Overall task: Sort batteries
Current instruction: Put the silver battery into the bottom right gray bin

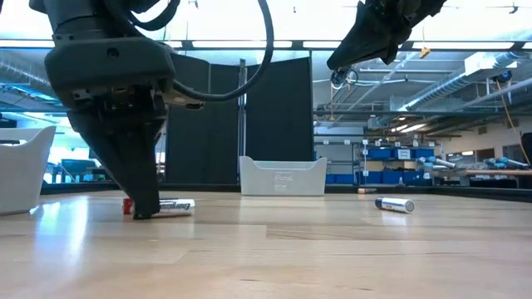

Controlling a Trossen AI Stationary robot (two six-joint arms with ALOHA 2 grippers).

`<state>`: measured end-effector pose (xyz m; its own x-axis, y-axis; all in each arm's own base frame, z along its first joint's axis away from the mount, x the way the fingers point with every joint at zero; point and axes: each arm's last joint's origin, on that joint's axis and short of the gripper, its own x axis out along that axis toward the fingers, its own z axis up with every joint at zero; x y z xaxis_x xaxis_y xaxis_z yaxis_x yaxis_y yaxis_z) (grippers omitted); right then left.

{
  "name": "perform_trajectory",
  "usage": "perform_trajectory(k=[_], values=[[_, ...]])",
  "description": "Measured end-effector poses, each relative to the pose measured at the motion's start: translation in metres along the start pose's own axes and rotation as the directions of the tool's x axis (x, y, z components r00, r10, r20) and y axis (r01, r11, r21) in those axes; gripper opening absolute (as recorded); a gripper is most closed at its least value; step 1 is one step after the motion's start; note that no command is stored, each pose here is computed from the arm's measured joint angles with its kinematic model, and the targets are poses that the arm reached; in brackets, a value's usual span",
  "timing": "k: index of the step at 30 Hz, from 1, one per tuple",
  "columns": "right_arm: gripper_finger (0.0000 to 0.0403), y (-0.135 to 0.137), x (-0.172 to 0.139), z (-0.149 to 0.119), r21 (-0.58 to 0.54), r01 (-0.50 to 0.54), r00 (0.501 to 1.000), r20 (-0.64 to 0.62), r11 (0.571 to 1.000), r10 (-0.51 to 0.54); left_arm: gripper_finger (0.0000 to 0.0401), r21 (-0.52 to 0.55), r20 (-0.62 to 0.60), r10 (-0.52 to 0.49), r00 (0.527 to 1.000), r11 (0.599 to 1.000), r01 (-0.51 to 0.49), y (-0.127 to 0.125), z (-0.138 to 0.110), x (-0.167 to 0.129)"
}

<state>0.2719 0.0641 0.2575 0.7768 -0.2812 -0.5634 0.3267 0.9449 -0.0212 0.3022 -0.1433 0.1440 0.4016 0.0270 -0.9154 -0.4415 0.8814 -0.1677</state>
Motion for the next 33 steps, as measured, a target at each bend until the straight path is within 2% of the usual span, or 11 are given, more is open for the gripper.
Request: perform_trajectory(k=[3,8,12,18,24,29,33], values=[[0.0023,0.0,0.0,0.0,-0.002,0.001,1.0,-0.004,1.0,-0.001,0.0094,0.015,-0.006,-0.005,1.0,1.0,0.005,0.0,0.0,0.0],[0.0014,0.002,-0.001,-0.001,-0.009,-0.007,1.0,-0.005,1.0,0.007,0.0043,0.107,-0.004,-0.019,1.0,0.994,0.02,-0.003,-0.003,-0.001],[0.0014,0.008,-0.005,-0.006,-0.036,-0.012,1.0,-0.026,0.999,0.011,0.0038,0.186,0.068,-0.049,0.996,0.982,0.036,-0.01,-0.001,-0.003],[0.0017,0.019,-0.011,-0.015,-0.026,-0.038,0.999,-0.009,0.999,0.038,0.0038,0.241,0.16,-0.115,0.98,0.968,0.074,-0.018,0.006,-0.007],[0.0012,0.041,-0.014,-0.041,0.042,-0.148,0.976,0.17,0.988,0.139,0.0038,0.336,0.364,-0.193,0.911,0.94,0.064,-0.03,0.02,-0.022],[0.0027,0.045,-0.016,-0.062,0.107,-0.216,0.934,0.314,0.971,0.174,0.0038,0.421,0.434,-0.321,0.842,0.898,0.125,-0.035,0.038,-0.027],[0.003,0.046,-0.018,-0.07,0.123,-0.236,0.918,0.352,0.964,0.179,0.0036,0.475,0.47,-0.412,0.781,0.864,0.169,-0.036,0.051,-0.031]])
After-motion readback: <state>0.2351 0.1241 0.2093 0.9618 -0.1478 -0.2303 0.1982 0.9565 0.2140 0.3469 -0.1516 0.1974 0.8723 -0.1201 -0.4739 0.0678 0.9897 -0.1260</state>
